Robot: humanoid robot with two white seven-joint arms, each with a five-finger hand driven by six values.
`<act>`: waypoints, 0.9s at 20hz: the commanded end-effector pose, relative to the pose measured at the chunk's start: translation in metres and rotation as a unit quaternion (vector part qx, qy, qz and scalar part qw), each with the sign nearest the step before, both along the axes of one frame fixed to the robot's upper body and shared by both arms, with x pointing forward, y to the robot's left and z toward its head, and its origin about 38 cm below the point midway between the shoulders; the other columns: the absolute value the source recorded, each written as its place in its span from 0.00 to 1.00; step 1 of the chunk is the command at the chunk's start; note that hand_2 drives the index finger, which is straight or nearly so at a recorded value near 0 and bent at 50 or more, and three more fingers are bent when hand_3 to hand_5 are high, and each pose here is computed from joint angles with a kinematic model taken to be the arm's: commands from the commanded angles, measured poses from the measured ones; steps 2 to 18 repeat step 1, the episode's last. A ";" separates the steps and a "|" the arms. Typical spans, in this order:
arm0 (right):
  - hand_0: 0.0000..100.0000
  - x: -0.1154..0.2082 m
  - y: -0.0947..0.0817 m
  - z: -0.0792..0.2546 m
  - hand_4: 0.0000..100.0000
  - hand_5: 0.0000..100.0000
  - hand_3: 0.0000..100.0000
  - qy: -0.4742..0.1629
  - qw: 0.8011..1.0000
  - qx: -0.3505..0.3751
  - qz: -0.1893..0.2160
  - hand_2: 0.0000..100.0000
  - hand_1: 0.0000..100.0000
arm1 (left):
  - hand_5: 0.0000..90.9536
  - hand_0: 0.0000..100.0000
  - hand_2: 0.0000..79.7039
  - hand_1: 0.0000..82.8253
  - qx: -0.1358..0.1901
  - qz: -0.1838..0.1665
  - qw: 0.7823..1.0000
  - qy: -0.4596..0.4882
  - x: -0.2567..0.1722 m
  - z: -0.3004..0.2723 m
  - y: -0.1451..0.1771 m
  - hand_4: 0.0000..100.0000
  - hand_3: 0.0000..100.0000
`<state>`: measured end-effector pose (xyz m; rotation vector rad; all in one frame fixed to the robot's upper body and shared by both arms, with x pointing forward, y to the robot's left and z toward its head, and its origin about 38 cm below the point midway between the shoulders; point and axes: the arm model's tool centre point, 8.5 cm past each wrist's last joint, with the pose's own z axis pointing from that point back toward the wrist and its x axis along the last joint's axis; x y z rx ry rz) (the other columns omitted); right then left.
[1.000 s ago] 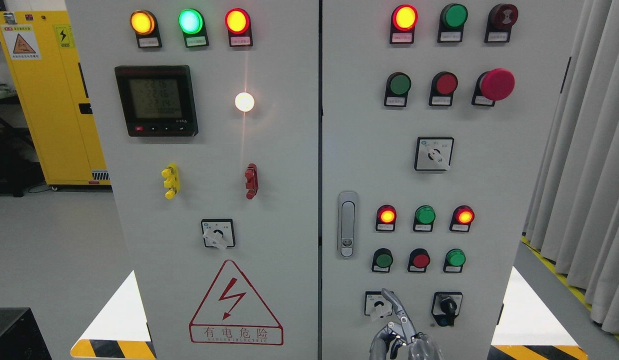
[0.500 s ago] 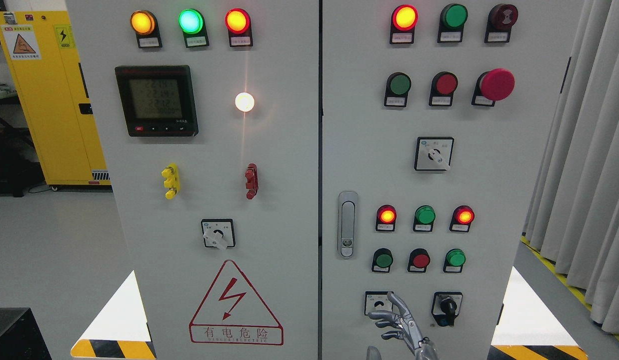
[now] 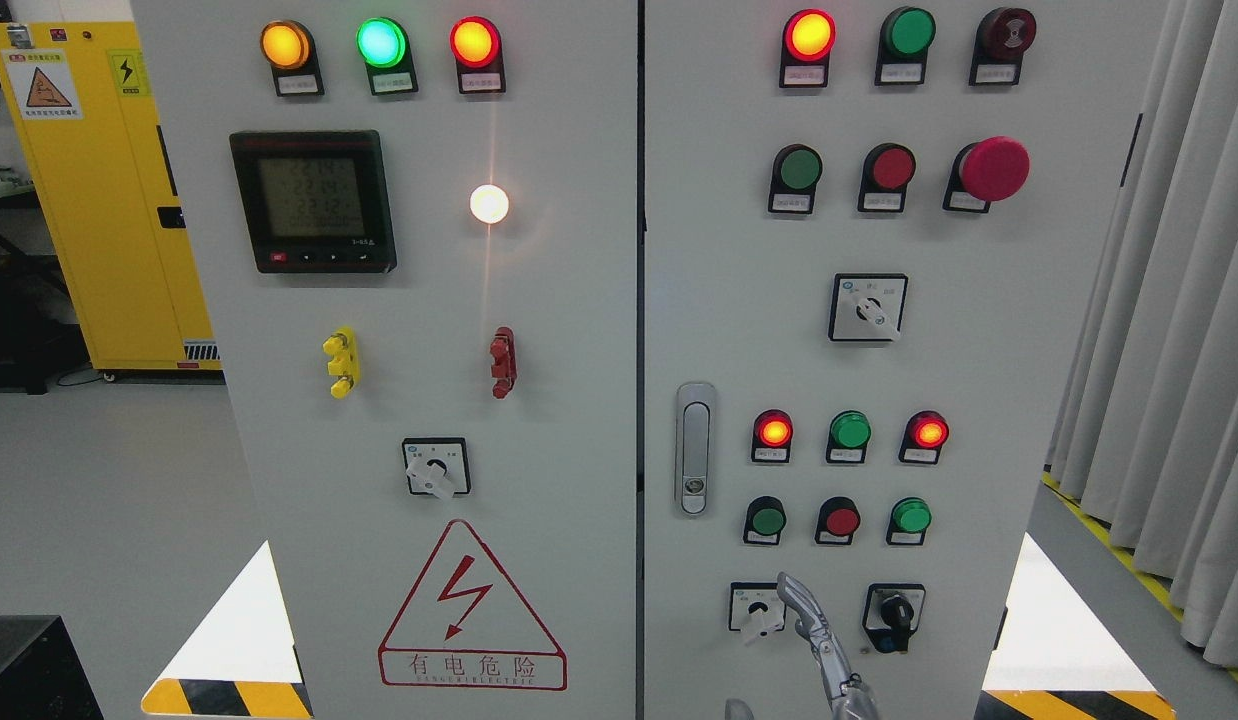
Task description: Press green start button
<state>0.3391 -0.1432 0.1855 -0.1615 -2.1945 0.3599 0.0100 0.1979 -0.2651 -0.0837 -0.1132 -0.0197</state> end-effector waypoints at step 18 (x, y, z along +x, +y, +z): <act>0.56 0.003 0.002 0.009 0.00 0.00 0.00 -0.013 1.000 0.001 0.004 0.00 0.80 | 0.00 0.12 0.00 0.67 0.000 0.000 1.000 0.000 0.000 0.000 0.000 0.00 0.00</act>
